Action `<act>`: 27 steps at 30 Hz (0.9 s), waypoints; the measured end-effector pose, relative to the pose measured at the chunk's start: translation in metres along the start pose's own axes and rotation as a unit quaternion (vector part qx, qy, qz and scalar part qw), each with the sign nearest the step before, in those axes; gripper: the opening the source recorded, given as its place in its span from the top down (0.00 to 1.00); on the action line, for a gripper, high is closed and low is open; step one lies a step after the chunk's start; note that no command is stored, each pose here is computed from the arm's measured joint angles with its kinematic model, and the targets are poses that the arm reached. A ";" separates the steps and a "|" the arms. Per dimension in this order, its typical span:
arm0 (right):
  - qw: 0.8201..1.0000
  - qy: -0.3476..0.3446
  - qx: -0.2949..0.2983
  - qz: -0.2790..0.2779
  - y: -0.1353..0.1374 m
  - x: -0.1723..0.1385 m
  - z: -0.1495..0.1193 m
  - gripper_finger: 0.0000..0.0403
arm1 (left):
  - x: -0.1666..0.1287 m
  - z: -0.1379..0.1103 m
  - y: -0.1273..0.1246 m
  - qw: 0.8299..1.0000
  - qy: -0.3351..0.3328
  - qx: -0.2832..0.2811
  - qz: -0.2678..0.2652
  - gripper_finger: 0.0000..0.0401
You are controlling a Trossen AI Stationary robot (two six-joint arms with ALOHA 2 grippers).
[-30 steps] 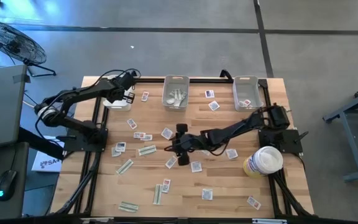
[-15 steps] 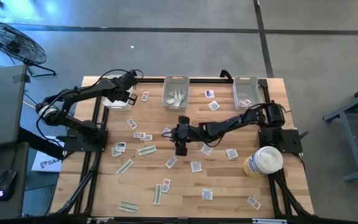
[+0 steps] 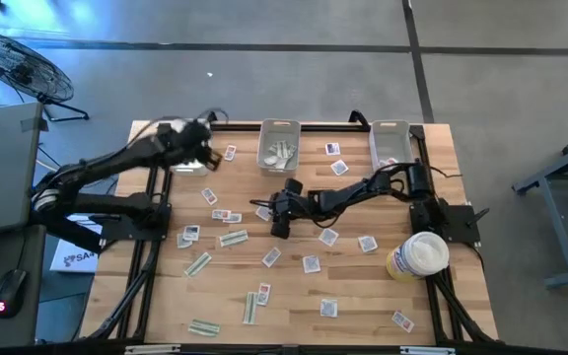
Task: Pick & Place First Aid Supplies
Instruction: Put the blue pad into the white bin
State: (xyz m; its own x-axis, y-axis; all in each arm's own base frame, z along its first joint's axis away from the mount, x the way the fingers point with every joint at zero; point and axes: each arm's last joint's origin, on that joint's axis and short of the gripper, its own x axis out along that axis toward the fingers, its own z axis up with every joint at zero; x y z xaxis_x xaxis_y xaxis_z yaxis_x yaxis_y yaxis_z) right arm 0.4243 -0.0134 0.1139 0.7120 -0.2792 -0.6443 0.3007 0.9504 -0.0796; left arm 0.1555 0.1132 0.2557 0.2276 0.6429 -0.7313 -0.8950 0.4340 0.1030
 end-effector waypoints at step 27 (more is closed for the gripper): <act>0.999 0.023 0.015 0.028 -0.009 0.019 -0.014 0.77 | -0.002 -0.077 -0.064 0.975 -0.150 0.046 -0.157 0.67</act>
State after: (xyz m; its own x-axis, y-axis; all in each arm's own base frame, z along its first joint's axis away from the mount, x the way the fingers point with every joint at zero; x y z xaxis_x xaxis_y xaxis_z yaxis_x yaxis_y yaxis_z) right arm 0.4260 -0.0251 0.0914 0.6988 -0.2177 -0.6814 0.2807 0.9596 -0.0188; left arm 0.1825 0.0356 0.1993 0.5996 0.6179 -0.5086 -0.7273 0.6859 -0.0242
